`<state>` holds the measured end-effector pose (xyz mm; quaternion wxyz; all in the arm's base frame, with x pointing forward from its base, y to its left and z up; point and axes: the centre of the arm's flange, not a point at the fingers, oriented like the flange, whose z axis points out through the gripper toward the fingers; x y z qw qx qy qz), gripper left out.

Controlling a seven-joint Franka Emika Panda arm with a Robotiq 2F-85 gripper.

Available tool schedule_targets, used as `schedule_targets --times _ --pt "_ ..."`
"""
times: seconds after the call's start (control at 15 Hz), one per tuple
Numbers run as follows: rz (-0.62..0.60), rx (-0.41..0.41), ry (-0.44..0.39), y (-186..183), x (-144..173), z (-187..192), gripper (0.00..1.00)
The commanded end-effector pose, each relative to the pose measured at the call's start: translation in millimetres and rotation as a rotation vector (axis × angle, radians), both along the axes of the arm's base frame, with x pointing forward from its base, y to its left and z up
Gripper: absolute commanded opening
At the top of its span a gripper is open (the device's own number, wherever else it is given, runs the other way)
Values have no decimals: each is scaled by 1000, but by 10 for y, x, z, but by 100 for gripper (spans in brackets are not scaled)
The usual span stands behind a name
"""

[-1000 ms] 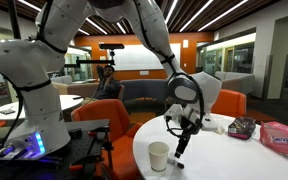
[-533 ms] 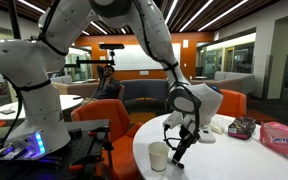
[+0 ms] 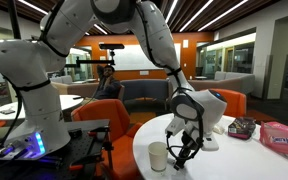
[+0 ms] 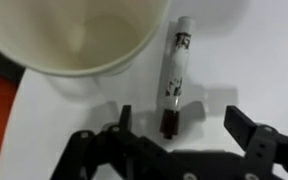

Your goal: Put the marker in the cup

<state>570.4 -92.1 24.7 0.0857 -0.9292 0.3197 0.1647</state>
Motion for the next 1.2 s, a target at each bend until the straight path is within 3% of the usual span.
schedule_targets --times 0.0,0.07,0.2,0.73,0.8,1.13 --pt "1 39 -21 -10 32 -47 100" --pt "3 40 -24 -19 36 -58 75" --pt "-6 39 -28 -50 41 -62 68" --pt "-2 39 -43 -65 62 -12 5" --pt "-2 37 -52 -66 67 33 0" --pt "22 -37 -133 -51 123 435 5"
